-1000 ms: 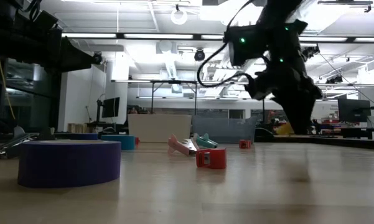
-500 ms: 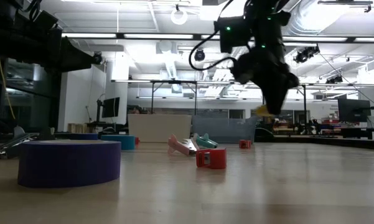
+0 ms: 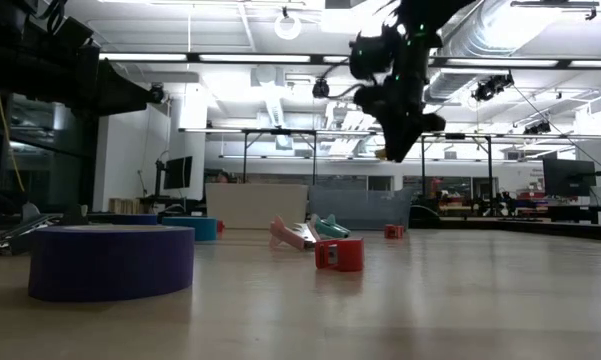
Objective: Pick and place Stapler, Stapler remover, tape
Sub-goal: Put the yellow stapler into the black bin, then put the top right red stapler into the black bin
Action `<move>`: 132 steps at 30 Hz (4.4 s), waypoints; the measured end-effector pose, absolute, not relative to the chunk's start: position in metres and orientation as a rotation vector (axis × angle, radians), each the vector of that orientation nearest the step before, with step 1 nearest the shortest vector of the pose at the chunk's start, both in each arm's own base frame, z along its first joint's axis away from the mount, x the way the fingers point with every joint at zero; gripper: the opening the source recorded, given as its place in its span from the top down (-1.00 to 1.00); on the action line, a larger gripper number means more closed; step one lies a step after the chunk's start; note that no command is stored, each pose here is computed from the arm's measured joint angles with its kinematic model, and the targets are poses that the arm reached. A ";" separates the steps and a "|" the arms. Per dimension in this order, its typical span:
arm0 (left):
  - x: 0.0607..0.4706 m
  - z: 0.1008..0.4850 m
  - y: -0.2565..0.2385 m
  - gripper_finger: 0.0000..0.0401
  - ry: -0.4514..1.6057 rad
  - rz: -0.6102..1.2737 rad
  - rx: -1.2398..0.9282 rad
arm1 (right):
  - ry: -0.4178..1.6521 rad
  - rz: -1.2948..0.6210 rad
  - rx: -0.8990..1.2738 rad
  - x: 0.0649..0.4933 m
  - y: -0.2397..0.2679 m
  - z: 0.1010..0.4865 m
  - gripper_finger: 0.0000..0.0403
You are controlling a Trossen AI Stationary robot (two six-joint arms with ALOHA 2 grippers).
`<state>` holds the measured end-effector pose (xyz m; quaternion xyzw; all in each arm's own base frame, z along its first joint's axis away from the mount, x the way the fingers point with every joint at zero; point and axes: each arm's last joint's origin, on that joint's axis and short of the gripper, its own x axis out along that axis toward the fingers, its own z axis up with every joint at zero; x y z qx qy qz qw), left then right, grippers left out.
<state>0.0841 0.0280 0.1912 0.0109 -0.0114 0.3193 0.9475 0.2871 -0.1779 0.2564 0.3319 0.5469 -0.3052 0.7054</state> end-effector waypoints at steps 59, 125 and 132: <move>0.084 0.190 0.028 -0.42 -0.005 0.650 0.025 | 1.348 0.693 -0.381 0.329 -0.152 0.213 0.27; 0.084 0.190 0.028 -0.42 -0.004 0.647 0.025 | 1.231 0.714 -0.811 0.316 -0.117 0.145 -0.09; 0.084 0.190 0.028 -0.42 -0.005 0.647 0.025 | 1.236 0.721 -0.808 0.315 -0.117 0.145 0.04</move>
